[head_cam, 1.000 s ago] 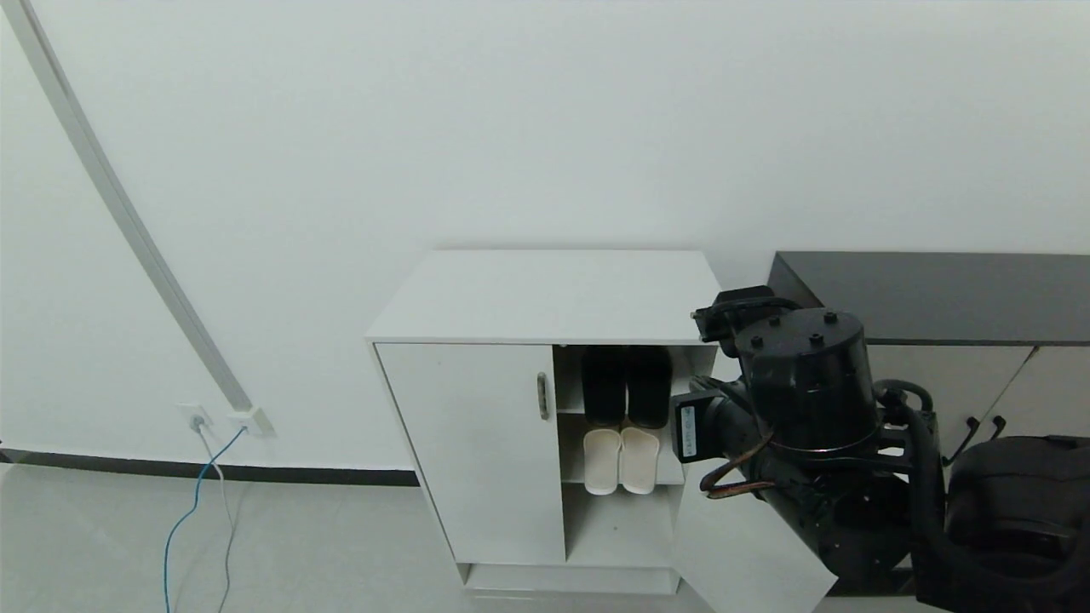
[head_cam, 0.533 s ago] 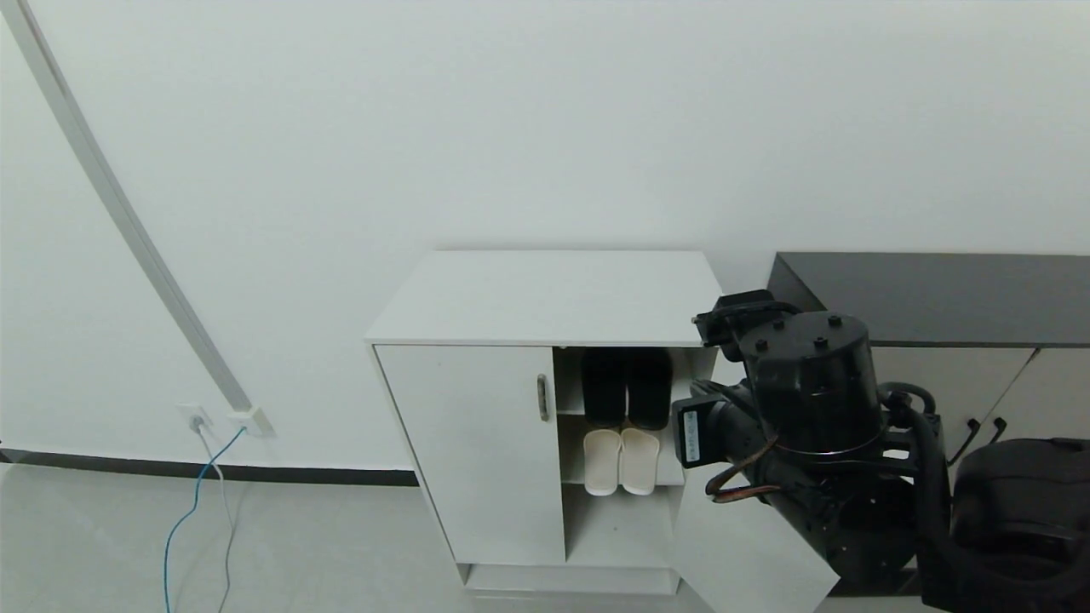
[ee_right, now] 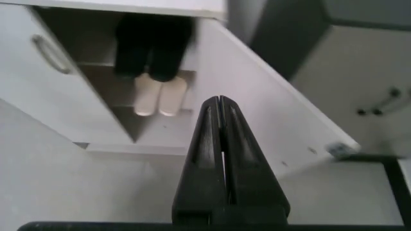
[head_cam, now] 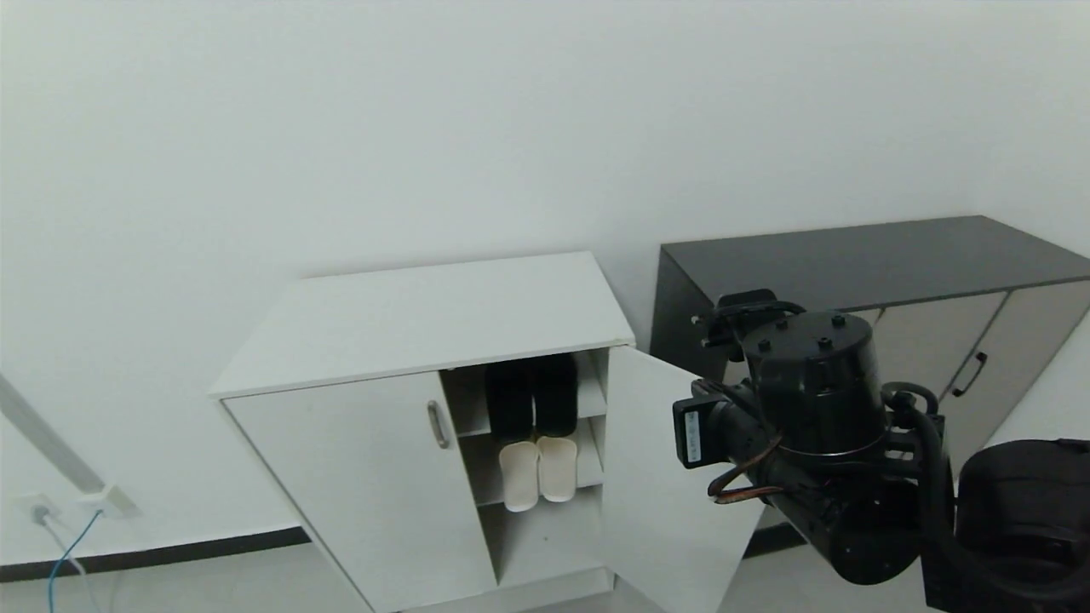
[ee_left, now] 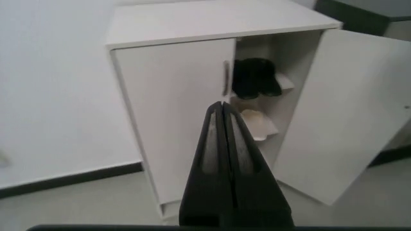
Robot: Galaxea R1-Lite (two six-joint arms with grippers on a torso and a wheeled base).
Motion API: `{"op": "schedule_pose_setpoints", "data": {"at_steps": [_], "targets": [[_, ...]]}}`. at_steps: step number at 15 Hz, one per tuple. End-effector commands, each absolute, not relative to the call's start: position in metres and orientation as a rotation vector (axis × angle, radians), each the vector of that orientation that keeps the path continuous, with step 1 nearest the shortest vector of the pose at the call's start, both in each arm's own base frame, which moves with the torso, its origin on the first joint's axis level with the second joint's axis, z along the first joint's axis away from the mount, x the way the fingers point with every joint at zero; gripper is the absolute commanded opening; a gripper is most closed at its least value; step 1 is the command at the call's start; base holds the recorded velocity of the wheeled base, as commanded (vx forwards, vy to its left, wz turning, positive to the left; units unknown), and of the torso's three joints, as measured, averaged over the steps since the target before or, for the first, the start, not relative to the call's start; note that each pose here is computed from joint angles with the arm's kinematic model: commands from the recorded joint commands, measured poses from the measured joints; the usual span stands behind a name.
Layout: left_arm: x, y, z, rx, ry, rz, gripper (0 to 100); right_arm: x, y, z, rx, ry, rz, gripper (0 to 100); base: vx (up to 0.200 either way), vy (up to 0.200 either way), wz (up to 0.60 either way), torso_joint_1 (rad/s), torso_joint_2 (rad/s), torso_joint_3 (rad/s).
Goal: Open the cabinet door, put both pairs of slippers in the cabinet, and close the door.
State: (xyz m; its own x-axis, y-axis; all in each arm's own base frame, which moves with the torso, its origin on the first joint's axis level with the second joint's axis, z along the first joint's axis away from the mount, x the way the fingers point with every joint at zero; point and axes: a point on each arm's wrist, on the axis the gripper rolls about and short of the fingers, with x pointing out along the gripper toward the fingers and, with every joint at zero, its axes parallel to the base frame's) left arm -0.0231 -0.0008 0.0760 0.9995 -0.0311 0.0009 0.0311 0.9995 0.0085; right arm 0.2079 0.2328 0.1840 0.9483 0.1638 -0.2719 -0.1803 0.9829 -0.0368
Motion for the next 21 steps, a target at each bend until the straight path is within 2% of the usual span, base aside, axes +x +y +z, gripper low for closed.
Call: {"op": "schedule_pose_setpoints", "data": {"at_steps": [1,5,9,13,17,21], "targets": [[-0.023,-0.001,0.076,0.009,0.000,-0.031,0,0.209,0.232,0.183,-0.068,0.274,0.173,0,0.000,0.000,0.00,0.000,0.00,0.000],[-0.023,-0.001,0.076,0.009,0.000,-0.031,0,0.210,0.233,0.182,-0.070,0.276,0.171,0,0.000,0.000,0.00,0.000,0.00,0.000],[-0.023,-0.001,0.076,0.008,0.000,-0.031,0,0.210,0.233,0.181,-0.071,0.277,0.171,0,-0.200,0.000,0.00,-0.004,0.00,0.001],[-0.023,-0.001,0.076,0.009,0.000,-0.031,0,0.218,0.230,0.179,-0.071,0.282,0.145,0,0.000,0.000,0.00,0.000,0.00,0.000],[-0.023,-0.001,0.076,0.009,0.000,-0.031,0,0.242,0.221,0.176,-0.016,0.245,0.143,0,0.000,0.000,0.00,0.000,0.00,0.000],[-0.023,-0.001,0.076,0.009,0.000,-0.031,0,0.285,0.205,0.169,0.003,0.254,0.096,0,0.000,0.000,0.00,0.000,0.00,0.000]]}}
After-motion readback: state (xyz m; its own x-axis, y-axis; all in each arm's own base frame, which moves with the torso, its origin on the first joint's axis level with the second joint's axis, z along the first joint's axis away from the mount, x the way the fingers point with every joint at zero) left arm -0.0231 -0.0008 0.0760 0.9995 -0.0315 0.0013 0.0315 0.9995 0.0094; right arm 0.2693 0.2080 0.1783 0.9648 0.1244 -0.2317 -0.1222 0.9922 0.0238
